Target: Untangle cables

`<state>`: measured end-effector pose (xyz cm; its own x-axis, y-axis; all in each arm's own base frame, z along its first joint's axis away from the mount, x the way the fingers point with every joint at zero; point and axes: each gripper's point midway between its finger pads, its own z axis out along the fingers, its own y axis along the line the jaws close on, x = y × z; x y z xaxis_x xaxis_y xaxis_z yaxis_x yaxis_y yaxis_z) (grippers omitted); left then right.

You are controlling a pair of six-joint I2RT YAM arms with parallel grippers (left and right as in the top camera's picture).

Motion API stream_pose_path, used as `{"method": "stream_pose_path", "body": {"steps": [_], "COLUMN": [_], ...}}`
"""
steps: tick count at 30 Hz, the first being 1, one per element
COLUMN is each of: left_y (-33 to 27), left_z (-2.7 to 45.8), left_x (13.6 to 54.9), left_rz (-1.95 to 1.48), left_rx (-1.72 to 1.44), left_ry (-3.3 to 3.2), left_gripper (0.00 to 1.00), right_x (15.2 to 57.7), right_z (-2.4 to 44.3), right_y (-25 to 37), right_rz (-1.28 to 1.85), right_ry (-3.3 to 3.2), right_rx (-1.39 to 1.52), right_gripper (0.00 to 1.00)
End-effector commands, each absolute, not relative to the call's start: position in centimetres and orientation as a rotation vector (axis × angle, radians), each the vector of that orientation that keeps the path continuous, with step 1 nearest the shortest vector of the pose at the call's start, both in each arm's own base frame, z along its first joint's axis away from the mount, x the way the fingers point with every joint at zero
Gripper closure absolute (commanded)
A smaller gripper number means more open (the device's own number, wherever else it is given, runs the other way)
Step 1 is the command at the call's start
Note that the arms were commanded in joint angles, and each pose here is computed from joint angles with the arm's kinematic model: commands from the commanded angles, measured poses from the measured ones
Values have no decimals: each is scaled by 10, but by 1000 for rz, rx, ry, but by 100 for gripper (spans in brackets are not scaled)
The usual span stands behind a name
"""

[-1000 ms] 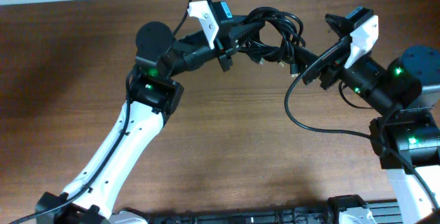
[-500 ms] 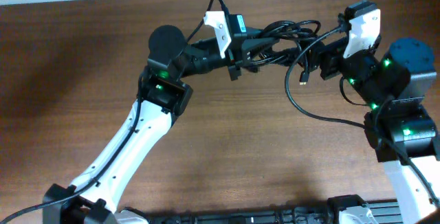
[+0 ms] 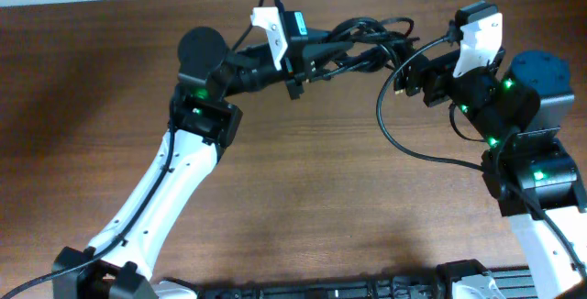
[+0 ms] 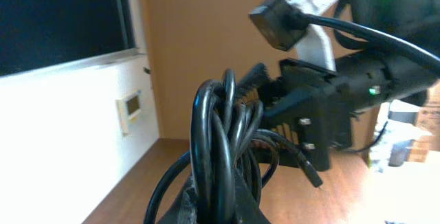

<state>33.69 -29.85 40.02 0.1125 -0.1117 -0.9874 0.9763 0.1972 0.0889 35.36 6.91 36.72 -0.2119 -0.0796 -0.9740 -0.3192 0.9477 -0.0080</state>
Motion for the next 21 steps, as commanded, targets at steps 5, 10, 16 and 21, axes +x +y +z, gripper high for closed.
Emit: {"method": "stream_pose_path", "body": {"steps": [5, 10, 16, 21], "left_y": [-273, -270, -274, -283], "left_z": [429, 428, 424, 422], "left_x": [351, 349, 335, 322], "left_rz": [-950, -957, -1010, -1052], "left_rx": [928, 947, 1027, 1079], "left_ry": [1106, 1101, 1074, 1050], "left_gripper": [100, 100, 100, 100], "right_x": [348, 347, 351, 352], "right_z": [364, 365, 380, 389], "right_y": [83, 83, 83, 83], "right_rz": [354, 354, 339, 330], "right_ry": [1777, 1771, 1707, 1667], "right_rx": [-392, -393, -398, -401], "right_gripper": [15, 15, 15, 15]}}
